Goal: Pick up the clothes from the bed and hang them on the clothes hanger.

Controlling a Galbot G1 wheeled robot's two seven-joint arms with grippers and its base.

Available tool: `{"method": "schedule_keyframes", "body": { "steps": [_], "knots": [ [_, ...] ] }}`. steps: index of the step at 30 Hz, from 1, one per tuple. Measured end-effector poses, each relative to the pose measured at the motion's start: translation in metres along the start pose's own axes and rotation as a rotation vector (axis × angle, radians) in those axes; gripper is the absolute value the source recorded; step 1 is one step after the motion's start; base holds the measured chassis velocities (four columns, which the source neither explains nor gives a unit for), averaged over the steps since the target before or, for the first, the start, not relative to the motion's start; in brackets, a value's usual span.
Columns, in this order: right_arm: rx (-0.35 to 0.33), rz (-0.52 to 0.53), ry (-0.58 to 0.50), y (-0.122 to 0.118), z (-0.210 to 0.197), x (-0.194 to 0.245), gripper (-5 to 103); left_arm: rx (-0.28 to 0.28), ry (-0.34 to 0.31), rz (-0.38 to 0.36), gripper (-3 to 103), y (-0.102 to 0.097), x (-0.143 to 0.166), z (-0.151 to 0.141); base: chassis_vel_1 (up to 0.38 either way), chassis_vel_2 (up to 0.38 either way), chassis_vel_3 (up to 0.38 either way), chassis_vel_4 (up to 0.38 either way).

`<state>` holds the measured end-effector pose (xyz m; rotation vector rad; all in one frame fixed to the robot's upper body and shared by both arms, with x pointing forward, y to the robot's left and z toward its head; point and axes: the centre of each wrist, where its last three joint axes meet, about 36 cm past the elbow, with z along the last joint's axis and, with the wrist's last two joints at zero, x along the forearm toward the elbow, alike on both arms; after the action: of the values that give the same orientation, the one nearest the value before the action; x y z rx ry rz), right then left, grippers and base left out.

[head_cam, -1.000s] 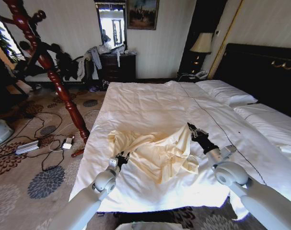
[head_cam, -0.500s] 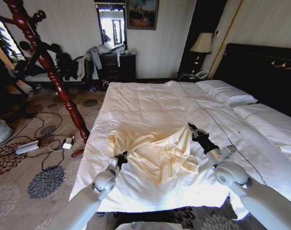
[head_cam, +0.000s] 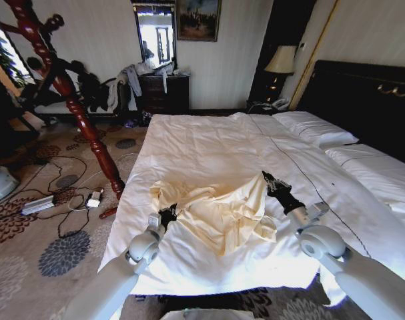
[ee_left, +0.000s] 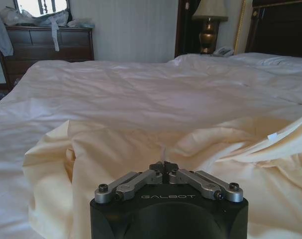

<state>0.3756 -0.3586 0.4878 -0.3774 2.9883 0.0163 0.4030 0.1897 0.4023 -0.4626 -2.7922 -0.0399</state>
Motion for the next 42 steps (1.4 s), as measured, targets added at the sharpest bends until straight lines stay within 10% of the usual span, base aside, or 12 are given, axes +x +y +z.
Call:
{"method": "schedule_keyframes", "body": {
  "steps": [24, 37, 42],
  "knots": [
    [0.003, 0.006, 0.001, 0.001, 0.002, 0.004, 0, -0.019, 0.046, 0.035, 0, -0.014, 0.002, 0.023, 0.000, 0.000, 0.000, 0.000],
    [0.002, 0.012, 0.005, -0.001, 0.005, 0.003, 0, -0.023, 0.048, 0.039, 44, -0.014, 0.001, 0.024, 0.000, 0.000, 0.000, 0.000],
    [0.002, 0.015, 0.006, -0.001, 0.006, 0.003, 0, -0.023, 0.051, 0.042, 30, -0.014, 0.000, 0.026, 0.000, 0.000, 0.000, 0.000]
  ]
}}
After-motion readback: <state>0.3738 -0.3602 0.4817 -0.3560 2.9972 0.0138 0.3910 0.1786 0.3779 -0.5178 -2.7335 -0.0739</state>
